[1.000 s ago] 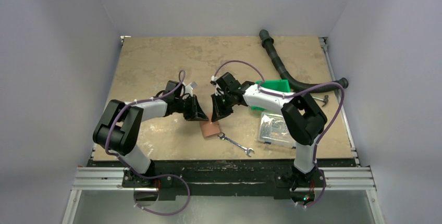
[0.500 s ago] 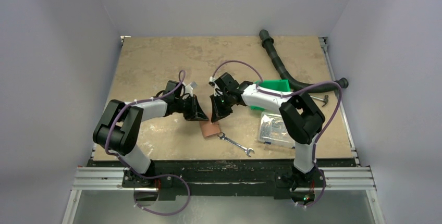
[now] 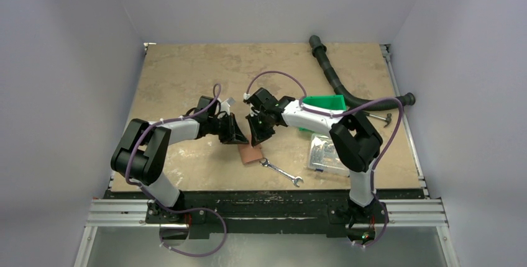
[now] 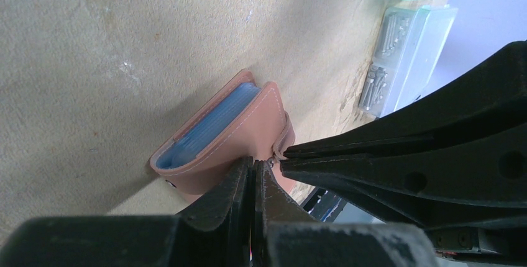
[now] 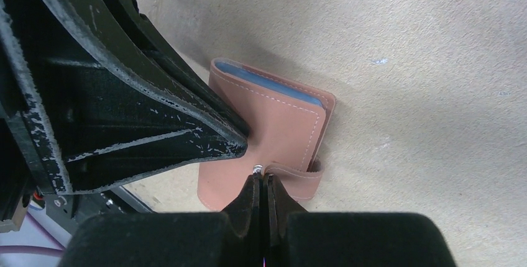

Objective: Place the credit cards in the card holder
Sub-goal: Close the card holder at the center of the board.

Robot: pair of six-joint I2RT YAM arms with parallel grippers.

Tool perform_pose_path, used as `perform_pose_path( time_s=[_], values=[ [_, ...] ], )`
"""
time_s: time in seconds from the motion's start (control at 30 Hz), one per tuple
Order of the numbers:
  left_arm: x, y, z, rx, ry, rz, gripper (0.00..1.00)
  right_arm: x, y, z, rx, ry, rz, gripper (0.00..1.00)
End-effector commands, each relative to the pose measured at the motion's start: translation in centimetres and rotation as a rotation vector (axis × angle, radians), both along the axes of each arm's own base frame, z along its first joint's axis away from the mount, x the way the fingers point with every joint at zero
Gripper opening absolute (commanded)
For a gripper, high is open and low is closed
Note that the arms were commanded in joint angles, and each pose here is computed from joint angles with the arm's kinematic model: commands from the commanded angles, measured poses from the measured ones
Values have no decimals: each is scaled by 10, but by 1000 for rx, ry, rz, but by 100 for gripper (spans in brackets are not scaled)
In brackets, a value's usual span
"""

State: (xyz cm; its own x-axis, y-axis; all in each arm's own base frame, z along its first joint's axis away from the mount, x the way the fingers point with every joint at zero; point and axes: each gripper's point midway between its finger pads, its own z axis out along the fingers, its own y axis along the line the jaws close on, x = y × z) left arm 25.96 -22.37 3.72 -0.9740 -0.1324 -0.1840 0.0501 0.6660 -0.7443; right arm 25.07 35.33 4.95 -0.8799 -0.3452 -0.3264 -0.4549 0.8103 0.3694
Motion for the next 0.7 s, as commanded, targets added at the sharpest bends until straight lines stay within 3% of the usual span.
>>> perform_pose_path(
  time_s=[0.0,0.67],
  values=[
    [-11,15,-25,102,54,9,0,4,6,-2,-7,-20,8,0],
    [-12,15,-25,103,53,10,0,-17,28,-7,89,81,26,0]
  ],
)
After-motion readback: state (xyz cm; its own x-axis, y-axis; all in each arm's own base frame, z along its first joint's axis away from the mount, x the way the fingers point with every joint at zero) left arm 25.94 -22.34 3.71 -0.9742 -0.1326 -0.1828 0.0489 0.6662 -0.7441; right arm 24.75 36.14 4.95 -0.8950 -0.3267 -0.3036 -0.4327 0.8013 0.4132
